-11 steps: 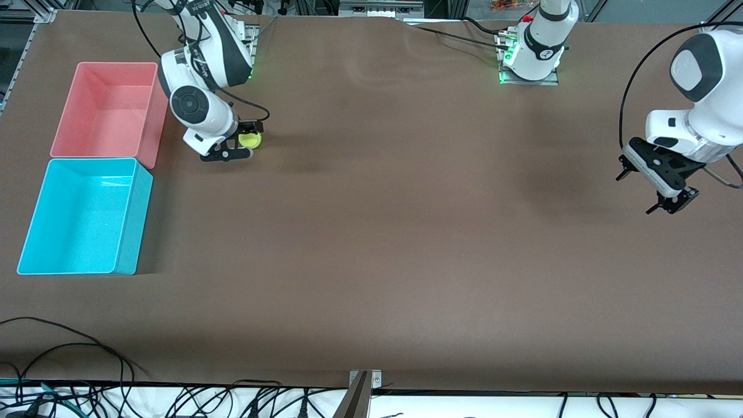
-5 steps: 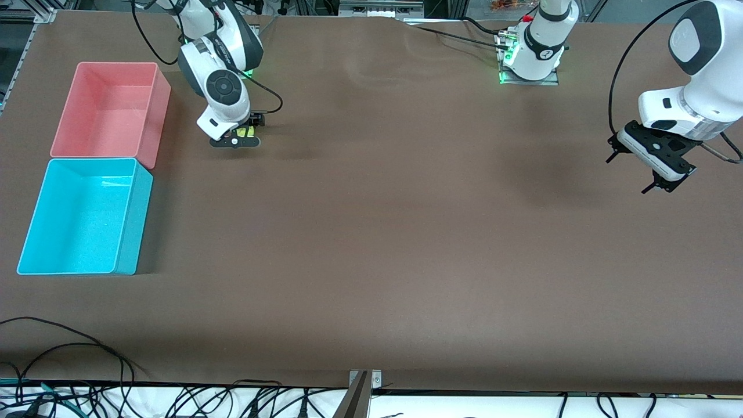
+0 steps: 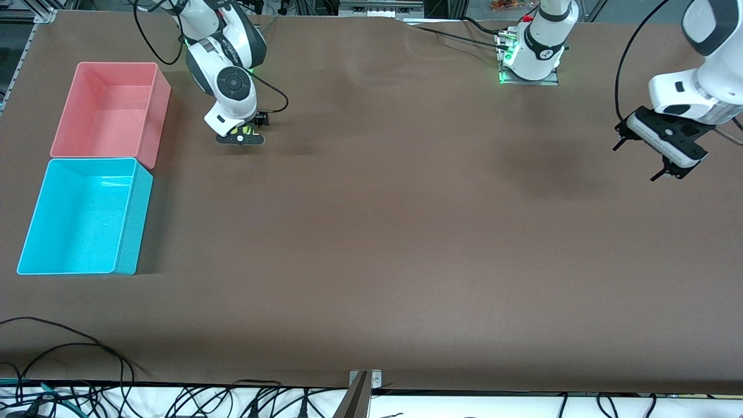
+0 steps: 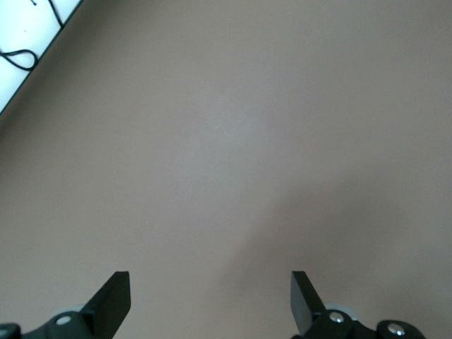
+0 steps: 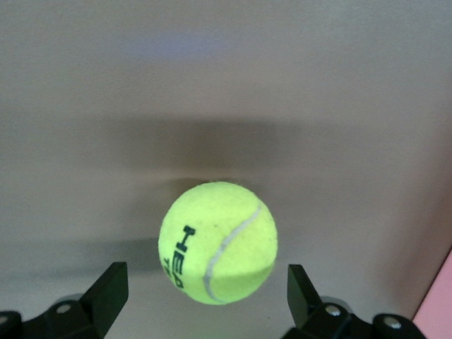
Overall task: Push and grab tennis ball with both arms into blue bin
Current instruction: 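Close the right gripper on the tennis ball, then carry the ball with the right gripper over the blue bin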
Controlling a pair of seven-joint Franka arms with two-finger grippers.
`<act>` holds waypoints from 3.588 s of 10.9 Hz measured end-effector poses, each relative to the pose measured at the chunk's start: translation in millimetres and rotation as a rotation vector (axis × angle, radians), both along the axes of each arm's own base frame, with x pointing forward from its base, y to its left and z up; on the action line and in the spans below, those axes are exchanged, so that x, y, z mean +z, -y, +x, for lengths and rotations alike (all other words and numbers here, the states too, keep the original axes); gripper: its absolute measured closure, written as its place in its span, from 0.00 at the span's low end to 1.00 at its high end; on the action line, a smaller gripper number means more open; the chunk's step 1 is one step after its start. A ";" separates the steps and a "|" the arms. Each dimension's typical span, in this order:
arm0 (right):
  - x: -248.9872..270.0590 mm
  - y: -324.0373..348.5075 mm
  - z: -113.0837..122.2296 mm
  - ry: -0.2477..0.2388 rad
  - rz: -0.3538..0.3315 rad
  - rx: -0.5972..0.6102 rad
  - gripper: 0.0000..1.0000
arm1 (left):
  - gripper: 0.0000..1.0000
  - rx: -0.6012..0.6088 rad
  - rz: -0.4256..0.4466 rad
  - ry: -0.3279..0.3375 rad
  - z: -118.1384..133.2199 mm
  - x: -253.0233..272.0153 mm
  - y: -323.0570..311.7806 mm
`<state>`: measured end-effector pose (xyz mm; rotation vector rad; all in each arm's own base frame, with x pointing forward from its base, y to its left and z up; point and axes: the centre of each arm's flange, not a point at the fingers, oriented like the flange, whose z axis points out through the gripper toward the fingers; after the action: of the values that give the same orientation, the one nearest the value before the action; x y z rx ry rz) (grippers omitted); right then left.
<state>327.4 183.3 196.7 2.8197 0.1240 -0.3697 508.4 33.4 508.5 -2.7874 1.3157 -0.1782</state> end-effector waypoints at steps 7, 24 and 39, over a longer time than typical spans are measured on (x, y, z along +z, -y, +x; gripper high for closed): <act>-6.4 -4.4 0.0 0.051 -0.026 0.076 0.00 | 0.00 0.202 0.029 -0.038 -1.6 57.6 -1.4; 60.6 -27.6 81.1 0.077 -0.195 0.024 0.33 | 0.00 0.700 0.007 -0.104 2.4 126.9 67.3; 283.7 137.8 272.3 -0.065 0.142 -0.167 0.33 | 0.00 0.722 -0.029 -0.063 11.4 150.4 52.8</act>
<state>599.7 45.5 480.4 2.9678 -0.0750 -0.5095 519.8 -19.5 658.8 -3.0911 0.2469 -0.0706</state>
